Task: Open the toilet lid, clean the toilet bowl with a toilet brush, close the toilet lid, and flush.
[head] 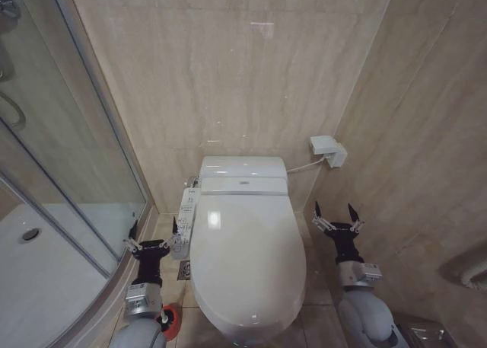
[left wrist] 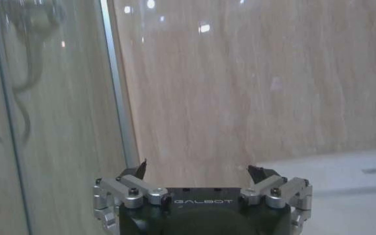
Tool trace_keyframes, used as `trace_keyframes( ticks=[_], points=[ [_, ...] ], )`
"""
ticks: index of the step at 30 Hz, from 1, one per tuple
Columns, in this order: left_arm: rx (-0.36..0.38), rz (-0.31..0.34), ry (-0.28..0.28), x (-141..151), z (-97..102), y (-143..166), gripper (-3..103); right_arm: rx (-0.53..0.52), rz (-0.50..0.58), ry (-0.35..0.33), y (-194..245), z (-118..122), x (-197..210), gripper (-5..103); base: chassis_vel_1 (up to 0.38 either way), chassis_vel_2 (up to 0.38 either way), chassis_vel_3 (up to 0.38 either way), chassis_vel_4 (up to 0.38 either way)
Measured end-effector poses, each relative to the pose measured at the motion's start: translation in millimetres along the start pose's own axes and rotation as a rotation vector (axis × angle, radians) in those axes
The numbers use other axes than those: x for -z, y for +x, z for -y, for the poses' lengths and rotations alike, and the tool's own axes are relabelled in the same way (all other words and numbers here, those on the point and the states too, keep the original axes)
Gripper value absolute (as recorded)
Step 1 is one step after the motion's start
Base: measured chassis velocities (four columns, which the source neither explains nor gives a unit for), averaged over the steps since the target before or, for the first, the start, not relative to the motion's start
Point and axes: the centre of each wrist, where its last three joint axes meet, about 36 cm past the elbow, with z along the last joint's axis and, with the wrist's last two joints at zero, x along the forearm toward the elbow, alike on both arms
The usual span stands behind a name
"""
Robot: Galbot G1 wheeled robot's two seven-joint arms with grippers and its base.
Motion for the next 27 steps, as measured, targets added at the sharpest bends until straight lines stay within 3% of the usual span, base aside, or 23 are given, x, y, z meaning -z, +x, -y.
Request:
trace_keyframes(
  ticks=[4,6,7,9,11,13,27],
  points=[
    [-0.001,0.066,-0.01,7,-4.9,1,100,0.0,0.0,0.0,0,0,0,100,0.0,0.0,0.0,0.0],
    [0.001,0.14,0.003,13,-9.5,-2,100,0.0,0.0,0.0,0,0,0,100,0.0,0.0,0.0,0.0],
    [0.001,0.14,0.003,13,-9.5,-2,100,0.0,0.0,0.0,0,0,0,100,0.0,0.0,0.0,0.0],
    [-0.002,0.23,0.023,21,-17.3,-3,100,0.0,0.0,0.0,0,0,0,100,0.0,0.0,0.0,0.0],
    [0.001,0.226,0.017,12,-18.8,-3,100,0.0,0.0,0.0,0,0,0,100,0.0,0.0,0.0,0.0],
    [0.027,0.201,0.0,-19,-22.2,-3,100,0.0,0.0,0.001,0,0,0,100,0.0,0.0,0.0,0.0],
    [0.022,0.201,0.01,-33,-9.9,-4,100,0.0,0.0,0.001,0,0,0,100,-0.02,0.021,0.02,-0.023]
  ],
)
